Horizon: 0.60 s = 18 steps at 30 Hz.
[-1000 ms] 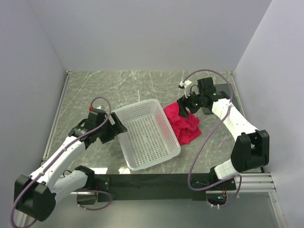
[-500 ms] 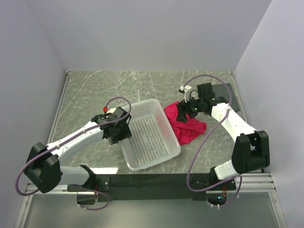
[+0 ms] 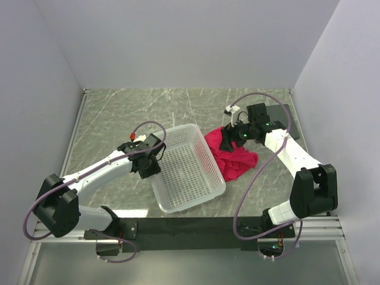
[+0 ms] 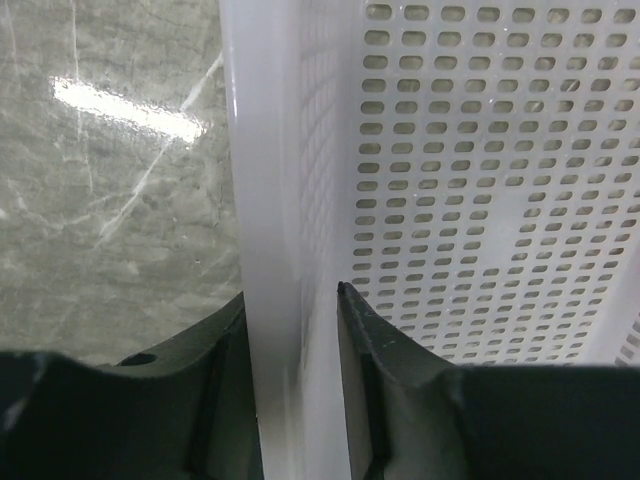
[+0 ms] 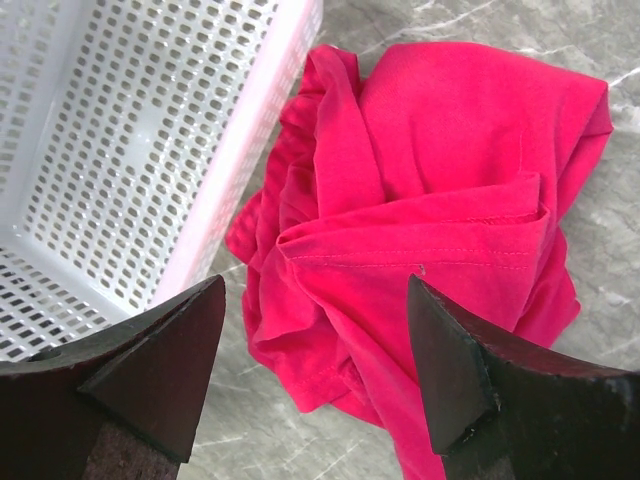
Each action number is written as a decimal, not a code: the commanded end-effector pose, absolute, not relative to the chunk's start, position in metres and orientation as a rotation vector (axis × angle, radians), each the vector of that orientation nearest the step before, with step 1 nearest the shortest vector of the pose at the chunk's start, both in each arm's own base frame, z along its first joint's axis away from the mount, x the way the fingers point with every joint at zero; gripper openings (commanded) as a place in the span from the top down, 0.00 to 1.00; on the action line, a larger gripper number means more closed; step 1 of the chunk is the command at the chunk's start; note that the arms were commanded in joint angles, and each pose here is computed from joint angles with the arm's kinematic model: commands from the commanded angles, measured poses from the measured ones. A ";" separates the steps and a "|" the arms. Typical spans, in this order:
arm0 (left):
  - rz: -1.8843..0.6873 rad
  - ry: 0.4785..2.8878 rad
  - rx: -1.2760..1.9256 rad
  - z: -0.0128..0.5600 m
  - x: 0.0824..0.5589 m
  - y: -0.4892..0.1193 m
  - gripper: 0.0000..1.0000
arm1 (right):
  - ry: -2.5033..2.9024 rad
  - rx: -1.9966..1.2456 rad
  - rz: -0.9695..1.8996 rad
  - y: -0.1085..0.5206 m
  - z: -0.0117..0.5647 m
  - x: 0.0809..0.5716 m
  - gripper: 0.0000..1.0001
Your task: Fold and stack the t-shirts
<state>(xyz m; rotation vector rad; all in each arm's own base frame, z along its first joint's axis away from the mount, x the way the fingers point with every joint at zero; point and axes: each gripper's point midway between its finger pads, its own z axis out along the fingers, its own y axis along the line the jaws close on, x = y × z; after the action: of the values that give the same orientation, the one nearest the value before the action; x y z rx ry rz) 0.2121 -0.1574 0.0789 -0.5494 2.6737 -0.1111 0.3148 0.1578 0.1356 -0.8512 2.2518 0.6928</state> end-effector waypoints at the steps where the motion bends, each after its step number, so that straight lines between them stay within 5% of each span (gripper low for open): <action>1: -0.138 2.631 -0.554 0.084 0.219 -0.161 0.63 | 2.193 -0.841 0.725 0.163 0.151 0.322 0.21; 16: -0.146 2.633 -0.520 0.081 0.220 -0.162 0.84 | 2.188 -0.845 0.731 0.164 0.152 0.322 0.21; 18: -0.144 2.628 -0.519 0.081 0.221 -0.161 0.94 | 2.190 -0.843 0.731 0.164 0.152 0.322 0.21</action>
<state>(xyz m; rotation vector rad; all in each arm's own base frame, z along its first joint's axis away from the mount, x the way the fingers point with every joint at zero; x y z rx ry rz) 0.2175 -0.1622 0.0786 -0.5455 2.6500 -0.1514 0.3125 0.1621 0.1379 -0.8479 2.2446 0.7334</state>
